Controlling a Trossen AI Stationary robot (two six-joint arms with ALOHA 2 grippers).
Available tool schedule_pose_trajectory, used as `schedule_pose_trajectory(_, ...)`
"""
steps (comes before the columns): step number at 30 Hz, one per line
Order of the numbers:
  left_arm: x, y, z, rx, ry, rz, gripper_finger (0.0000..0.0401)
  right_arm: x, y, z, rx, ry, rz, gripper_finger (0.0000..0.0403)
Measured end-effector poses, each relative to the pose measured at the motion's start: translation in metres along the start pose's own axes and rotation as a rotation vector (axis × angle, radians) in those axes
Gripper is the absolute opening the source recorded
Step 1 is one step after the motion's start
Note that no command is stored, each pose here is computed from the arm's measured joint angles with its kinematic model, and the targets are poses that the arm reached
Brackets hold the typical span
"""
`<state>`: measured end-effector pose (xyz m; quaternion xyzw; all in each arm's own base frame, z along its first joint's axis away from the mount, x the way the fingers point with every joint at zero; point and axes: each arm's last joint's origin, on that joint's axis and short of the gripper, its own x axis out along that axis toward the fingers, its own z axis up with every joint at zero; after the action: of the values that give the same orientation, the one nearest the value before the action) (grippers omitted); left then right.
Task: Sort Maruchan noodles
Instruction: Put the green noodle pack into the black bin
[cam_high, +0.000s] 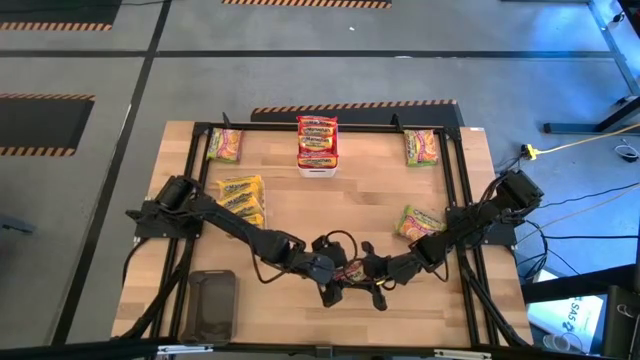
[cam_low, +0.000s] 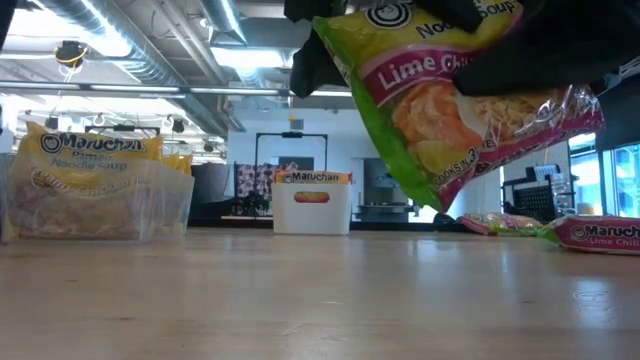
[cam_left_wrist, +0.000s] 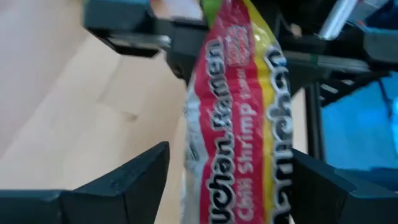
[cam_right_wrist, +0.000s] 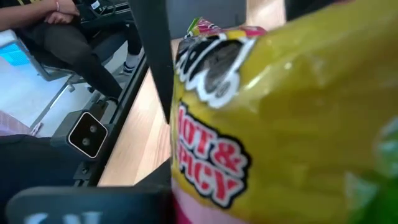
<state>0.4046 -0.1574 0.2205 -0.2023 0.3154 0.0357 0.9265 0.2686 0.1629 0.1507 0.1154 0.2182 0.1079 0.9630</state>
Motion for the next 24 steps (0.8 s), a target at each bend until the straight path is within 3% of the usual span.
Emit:
schedule_pose_trajectory(4,0.004,0.002,-0.001,-0.014,0.040,-0.040,0.0236,0.000,0.000,0.000,0.000,-0.001,-0.002,0.0108)
schedule_pose_trajectory(13,0.006,0.004,-0.002,0.003,0.057,-0.053,0.0131,0.000,0.000,0.000,0.005,-0.005,0.000,0.0099)
schedule_pose_trajectory(24,-0.005,0.002,0.000,0.027,0.079,-0.043,0.0123,-0.007,0.002,0.005,-0.031,0.033,0.056,0.0235)
